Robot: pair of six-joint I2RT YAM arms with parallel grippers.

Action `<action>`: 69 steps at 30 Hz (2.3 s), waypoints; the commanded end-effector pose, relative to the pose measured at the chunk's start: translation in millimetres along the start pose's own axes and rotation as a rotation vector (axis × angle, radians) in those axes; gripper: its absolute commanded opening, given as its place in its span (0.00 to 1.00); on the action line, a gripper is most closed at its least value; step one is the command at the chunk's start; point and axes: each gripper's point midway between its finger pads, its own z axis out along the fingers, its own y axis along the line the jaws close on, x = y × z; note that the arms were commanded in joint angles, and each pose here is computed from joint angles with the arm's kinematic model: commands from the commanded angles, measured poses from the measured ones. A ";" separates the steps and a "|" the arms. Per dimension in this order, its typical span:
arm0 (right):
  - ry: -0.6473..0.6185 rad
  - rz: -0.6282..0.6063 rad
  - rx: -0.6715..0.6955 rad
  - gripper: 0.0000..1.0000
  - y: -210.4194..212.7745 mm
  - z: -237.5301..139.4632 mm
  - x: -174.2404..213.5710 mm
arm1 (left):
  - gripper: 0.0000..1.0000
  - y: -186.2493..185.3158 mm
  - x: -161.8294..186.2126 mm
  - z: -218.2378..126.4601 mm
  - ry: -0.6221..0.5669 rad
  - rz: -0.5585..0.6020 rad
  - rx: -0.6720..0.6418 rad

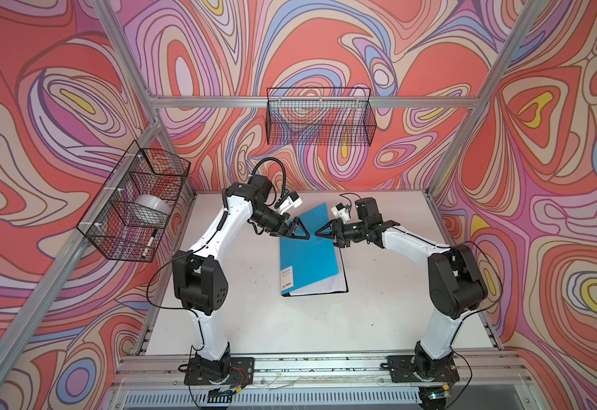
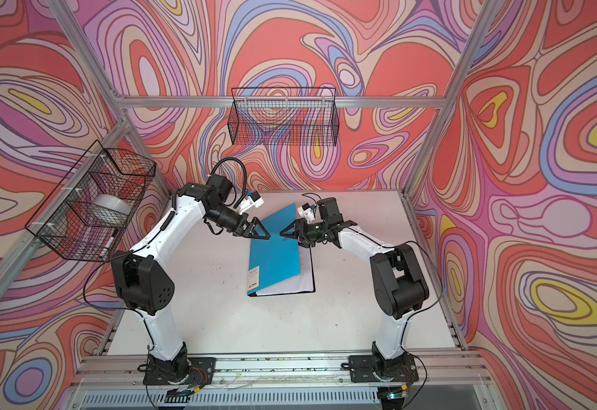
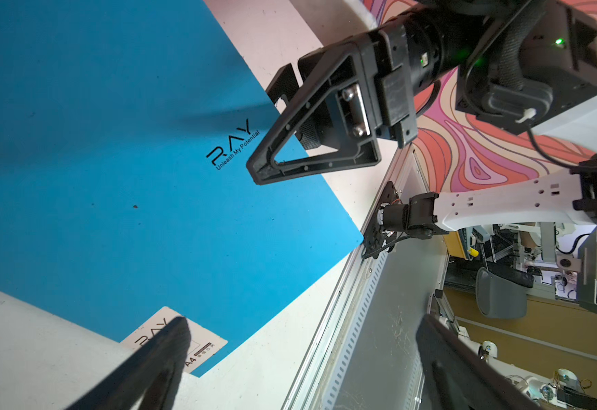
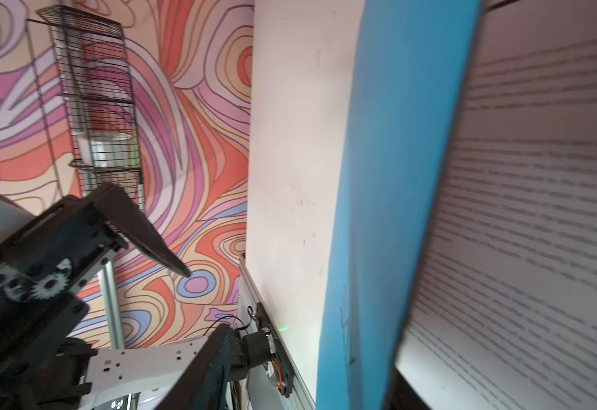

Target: Put the files into the folder

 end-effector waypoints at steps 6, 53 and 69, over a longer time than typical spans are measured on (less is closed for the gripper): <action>0.015 -0.016 0.315 0.56 -58.6 -13.4 11.3 | 1.00 15.1 19.2 -6.6 -0.007 -0.037 -0.022; 0.044 0.020 0.693 0.60 -140.4 -8.9 20.7 | 1.00 98.3 53.5 -35.1 -0.121 -0.215 -0.220; -0.731 -0.595 0.910 0.96 -60.8 -144.5 -71.9 | 1.00 200.1 64.9 -120.6 -0.745 -0.088 -0.901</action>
